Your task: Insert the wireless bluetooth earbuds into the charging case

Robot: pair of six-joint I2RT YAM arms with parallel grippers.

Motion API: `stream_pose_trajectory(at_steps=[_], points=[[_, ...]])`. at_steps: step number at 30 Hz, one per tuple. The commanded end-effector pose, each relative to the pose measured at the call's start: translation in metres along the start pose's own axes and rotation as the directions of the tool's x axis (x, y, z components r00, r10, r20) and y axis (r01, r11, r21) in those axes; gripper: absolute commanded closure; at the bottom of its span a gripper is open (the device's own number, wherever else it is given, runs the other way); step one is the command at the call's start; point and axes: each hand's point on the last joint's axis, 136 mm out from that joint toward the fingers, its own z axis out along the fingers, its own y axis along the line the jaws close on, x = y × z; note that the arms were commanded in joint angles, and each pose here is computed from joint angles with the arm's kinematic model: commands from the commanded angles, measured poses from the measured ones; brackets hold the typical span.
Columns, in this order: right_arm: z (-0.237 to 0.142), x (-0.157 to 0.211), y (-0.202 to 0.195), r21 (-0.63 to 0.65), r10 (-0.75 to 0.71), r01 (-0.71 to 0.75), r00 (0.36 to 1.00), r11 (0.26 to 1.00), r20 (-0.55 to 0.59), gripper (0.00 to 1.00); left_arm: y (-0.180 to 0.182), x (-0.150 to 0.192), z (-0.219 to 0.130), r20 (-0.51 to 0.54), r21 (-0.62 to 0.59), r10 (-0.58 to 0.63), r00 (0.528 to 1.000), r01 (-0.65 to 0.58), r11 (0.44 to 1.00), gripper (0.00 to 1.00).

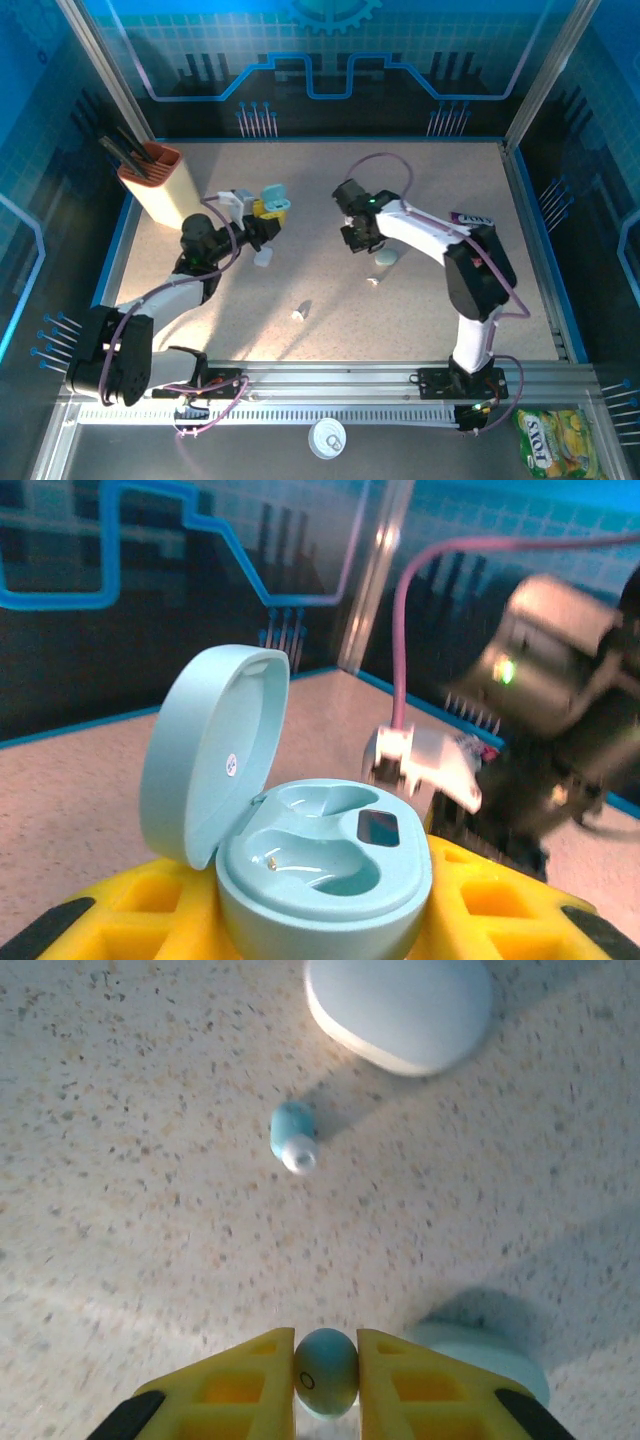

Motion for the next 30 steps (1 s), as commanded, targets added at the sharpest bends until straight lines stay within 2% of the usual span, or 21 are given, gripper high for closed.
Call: stream_pose_trajectory(at_steps=[1, 9, 18, 21, 25, 30], points=[[-0.012, 0.014, 0.015, -0.232, 0.134, -0.140, 0.990, 0.963, -0.042, 0.81, -0.013, 0.000, 0.012, -0.022, 0.071, 0.108, 0.994, -0.106, 0.992, 0.61], [-0.043, 0.017, 0.015, -0.501, 0.292, -0.269, 0.956, 0.822, -0.034, 0.81, -0.035, 0.008, 0.030, -0.022, 0.183, 0.120, 0.992, -0.114, 0.976, 0.61], [-0.079, 0.014, 0.015, -0.602, 0.321, -0.245, 0.947, 0.760, 0.021, 0.80, -0.053, 0.011, 0.047, -0.018, 0.248, 0.136, 0.991, -0.127, 0.960, 0.62], [-0.100, 0.008, 0.021, -0.633, 0.308, -0.190, 0.948, 0.750, 0.080, 0.80, -0.056, 0.013, 0.050, -0.021, 0.260, 0.141, 0.990, -0.131, 0.957, 0.62], [-0.134, -0.001, 0.035, -0.638, 0.226, -0.046, 0.953, 0.769, 0.203, 0.79, -0.064, 0.017, 0.053, -0.020, 0.288, 0.164, 0.986, -0.151, 0.946, 0.62], [-0.169, -0.008, 0.063, -0.639, 0.113, 0.129, 0.939, 0.758, 0.324, 0.78, -0.074, 0.018, 0.055, 0.000, 0.322, 0.186, 0.982, -0.176, 0.930, 0.62]])
